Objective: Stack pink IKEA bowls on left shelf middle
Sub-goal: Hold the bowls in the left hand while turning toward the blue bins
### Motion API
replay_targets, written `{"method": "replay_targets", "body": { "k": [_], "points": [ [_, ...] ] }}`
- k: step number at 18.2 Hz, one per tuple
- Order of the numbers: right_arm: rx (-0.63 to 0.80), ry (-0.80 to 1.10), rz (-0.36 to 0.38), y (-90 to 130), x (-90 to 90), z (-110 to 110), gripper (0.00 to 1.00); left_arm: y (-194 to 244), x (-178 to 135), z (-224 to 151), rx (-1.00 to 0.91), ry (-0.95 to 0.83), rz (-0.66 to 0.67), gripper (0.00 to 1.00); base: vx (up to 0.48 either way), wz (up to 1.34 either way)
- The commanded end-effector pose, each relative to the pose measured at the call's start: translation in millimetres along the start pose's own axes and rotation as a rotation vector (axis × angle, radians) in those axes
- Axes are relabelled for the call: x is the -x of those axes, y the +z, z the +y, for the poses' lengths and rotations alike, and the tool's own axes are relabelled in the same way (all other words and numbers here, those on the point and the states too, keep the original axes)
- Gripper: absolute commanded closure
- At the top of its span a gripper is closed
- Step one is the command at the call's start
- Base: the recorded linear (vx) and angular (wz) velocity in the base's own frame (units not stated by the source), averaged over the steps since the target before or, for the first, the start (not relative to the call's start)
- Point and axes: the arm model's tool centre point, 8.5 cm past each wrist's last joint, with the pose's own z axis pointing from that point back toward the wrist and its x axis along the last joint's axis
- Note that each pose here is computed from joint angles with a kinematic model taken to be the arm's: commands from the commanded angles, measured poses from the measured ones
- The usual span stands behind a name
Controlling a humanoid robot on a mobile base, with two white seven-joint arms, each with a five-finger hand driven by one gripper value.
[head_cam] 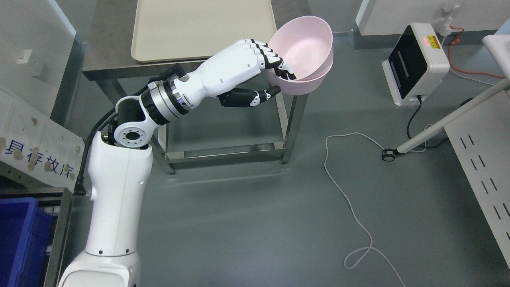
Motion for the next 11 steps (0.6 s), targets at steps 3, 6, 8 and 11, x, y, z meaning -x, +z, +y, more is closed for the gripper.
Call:
{"method": "replay_targets", "body": {
  "k": [3,6,8,11],
  "points": [
    [0.019,0.003,0.001,0.2,0.0,-11.6,0.00,18.5,2.1,5.8,-0.019,0.010,0.011,0.95,-0.358,0.08],
    [0.017,0.003,0.001,0.2,0.0,-11.4,0.00,22.8,3.3,4.6,-0.025,0.015,0.022,0.95,-0.412,0.12],
    [0.019,0.001,0.000,0.2,0.0,-11.6,0.00,25.1,2.3,0.8,-0.021,0.022,0.025,0.95,-0.472,0.09],
    [0.019,0.003,0.001,0.2,0.0,-11.6,0.00,23.7,-0.9,-2.4,-0.014,0.024,0.017,0.95,-0.457,0.33]
  ]
}}
